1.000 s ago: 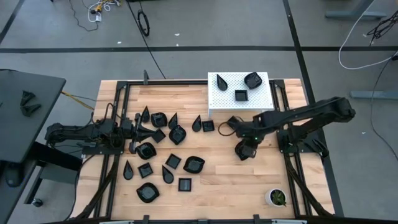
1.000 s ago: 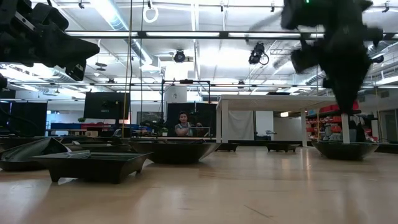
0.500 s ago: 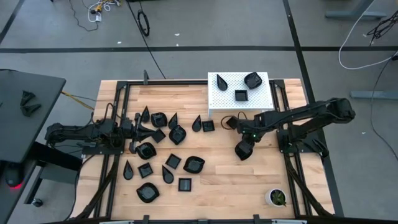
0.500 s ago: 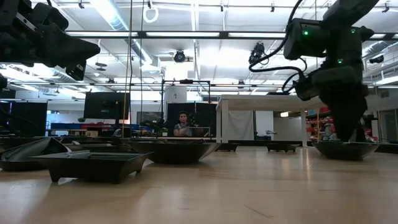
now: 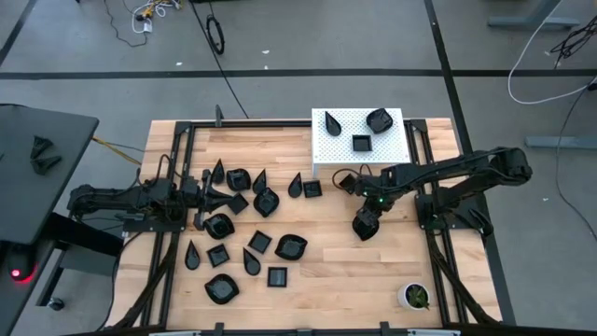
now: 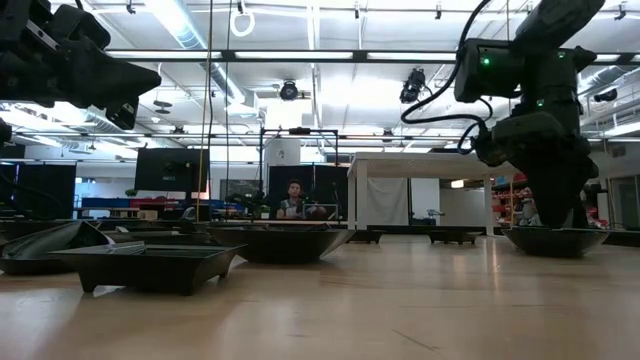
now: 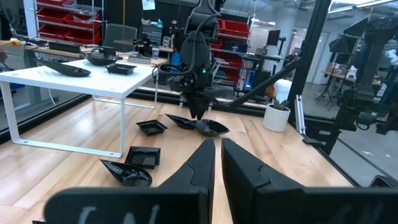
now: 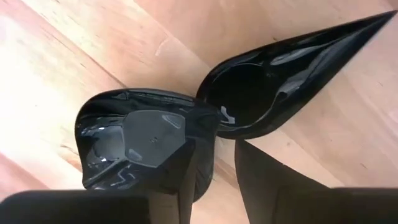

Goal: Pick & Place Mini shaped plates
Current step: Stack the black leaf shaped plate on the black leaf shaped plate on the shelf

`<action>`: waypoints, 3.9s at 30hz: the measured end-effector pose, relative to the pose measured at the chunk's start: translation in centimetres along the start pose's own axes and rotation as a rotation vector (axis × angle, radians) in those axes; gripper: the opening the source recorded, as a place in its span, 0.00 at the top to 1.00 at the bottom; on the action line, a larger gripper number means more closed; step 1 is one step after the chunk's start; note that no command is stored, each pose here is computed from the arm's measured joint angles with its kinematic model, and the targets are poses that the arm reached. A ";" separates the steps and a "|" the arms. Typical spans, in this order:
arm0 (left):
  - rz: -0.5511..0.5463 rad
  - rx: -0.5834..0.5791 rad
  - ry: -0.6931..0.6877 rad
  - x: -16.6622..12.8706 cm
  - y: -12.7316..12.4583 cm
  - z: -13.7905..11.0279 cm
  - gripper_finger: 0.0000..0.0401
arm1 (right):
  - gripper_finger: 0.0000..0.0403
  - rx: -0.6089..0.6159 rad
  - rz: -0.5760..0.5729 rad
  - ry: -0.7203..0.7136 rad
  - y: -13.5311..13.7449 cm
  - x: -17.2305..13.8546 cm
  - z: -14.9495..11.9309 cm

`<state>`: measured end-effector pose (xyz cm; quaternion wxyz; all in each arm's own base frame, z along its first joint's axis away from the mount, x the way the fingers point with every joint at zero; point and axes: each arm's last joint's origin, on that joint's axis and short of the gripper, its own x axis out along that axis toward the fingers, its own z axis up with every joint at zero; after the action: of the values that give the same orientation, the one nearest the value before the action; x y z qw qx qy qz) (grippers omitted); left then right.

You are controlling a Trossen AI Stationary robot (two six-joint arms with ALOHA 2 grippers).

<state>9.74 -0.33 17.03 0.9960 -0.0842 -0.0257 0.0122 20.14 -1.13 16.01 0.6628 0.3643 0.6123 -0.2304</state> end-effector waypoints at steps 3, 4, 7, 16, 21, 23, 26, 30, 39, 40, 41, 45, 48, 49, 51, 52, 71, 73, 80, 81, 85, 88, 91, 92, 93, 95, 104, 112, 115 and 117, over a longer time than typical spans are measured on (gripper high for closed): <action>0.000 0.000 0.000 0.0 0.0 0.0 0.92 | 0.72 0.010 0.006 0.010 0.0 0.0 0.0; 0.000 0.000 0.000 0.0 0.0 0.0 0.92 | 0.72 0.015 0.009 0.016 0.0 0.0 0.0; 0.000 0.000 0.000 0.0 0.0 0.0 0.92 | 0.72 0.017 0.012 0.018 0.0 0.0 -0.1; 0.000 0.000 0.000 0.0 0.0 0.0 0.92 | 0.72 0.017 0.014 0.020 0.0 0.0 -0.1; 0.000 0.000 0.000 0.0 0.0 0.0 0.92 | 0.72 0.019 0.027 0.016 0.0 0.2 -0.1; 0.001 0.000 0.000 0.0 0.0 0.0 0.92 | 0.72 0.015 0.053 0.037 -0.1 0.7 -0.3; 0.001 0.000 0.000 0.0 0.0 0.0 0.92 | 0.72 0.003 0.078 0.038 -0.3 1.2 -0.4; 0.001 0.000 0.000 0.0 0.0 0.0 0.92 | 0.72 -0.004 0.076 0.034 -0.4 1.4 -0.4; 0.001 0.000 0.001 0.0 0.0 0.0 0.92 | 0.74 -0.009 0.077 0.028 -0.4 1.4 -0.4; 0.001 0.000 0.000 0.0 0.0 0.0 0.92 | 0.75 -0.010 0.078 0.027 -0.4 1.4 -0.4; 0.000 0.000 0.001 0.0 0.0 0.0 0.92 | 0.77 -0.010 0.080 0.025 -0.4 1.4 -0.4; 0.000 0.000 0.001 0.0 0.0 0.0 0.92 | 0.84 -0.012 0.087 0.018 -0.3 1.4 -0.3; 0.000 0.000 0.001 0.0 0.0 0.0 0.92 | 0.91 -0.012 0.088 0.018 -0.3 1.4 -0.3; 0.000 0.000 0.000 0.0 0.0 0.0 0.92 | 0.93 -0.013 0.088 0.018 -0.3 1.4 -0.3; 0.001 0.000 0.000 0.0 0.0 0.0 0.92 | 0.97 -0.026 0.093 0.015 -0.1 1.2 -0.2; 0.001 0.000 0.000 0.0 0.0 0.0 0.92 | 0.98 -0.035 0.100 0.010 0.0 1.0 -0.1; 0.001 0.000 0.001 0.0 0.0 0.0 0.92 | 1.00 -0.330 0.195 -0.316 3.7 -12.7 4.0; 0.001 0.001 0.000 0.0 0.0 0.0 0.92 | 1.00 -0.303 0.097 -0.376 2.6 -15.4 4.6; 0.001 0.003 0.000 0.0 0.0 0.0 0.92 | 1.00 -0.134 -0.190 -0.504 -3.9 -22.4 6.9; 0.001 0.004 0.000 0.0 0.0 0.0 0.92 | 1.00 -0.103 -0.211 -0.518 -5.1 -22.9 7.3; 0.001 0.004 0.000 0.0 0.0 0.0 0.92 | 1.00 0.013 -0.262 -0.488 -9.9 -23.3 8.8; 0.001 0.004 0.000 0.0 0.0 0.0 0.92 | 1.00 0.049 -0.239 -0.441 -12.9 -22.9 10.0; 0.001 0.004 0.000 0.0 0.0 0.0 0.92 | 0.99 0.064 -0.228 -0.426 -14.8 -22.4 11.0; 0.001 0.004 0.000 0.0 0.0 0.0 0.92 | 0.99 0.068 -0.229 -0.423 -15.2 -22.2 11.4; 0.001 0.004 0.000 0.0 0.0 0.0 0.92 | 0.99 0.069 -0.231 -0.418 -15.6 -22.0 11.6; 0.001 0.004 0.000 0.0 0.0 0.0 0.92 | 0.99 0.064 -0.237 -0.409 -16.0 -21.8 12.0; 0.001 -0.005 0.000 0.0 0.0 0.0 0.92 | 0.99 0.047 -0.229 -0.403 -16.4 -21.5 12.4; 0.001 -0.003 0.000 0.0 0.0 0.0 0.92 | 0.99 0.033 -0.141 -0.421 -16.2 -21.4 12.6; 0.001 0.001 0.000 0.0 0.0 0.0 0.92 | 0.99 0.037 -0.139 -0.403 -16.3 -21.0 13.0; 0.001 0.001 0.000 0.0 0.0 0.0 0.92 | 0.99 0.044 -0.135 -0.389 -16.5 -20.7 13.3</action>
<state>9.74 -0.33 17.03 0.9961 -0.0834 -0.0257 0.0126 13.32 -24.54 32.76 0.7436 0.2853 0.4905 -0.3536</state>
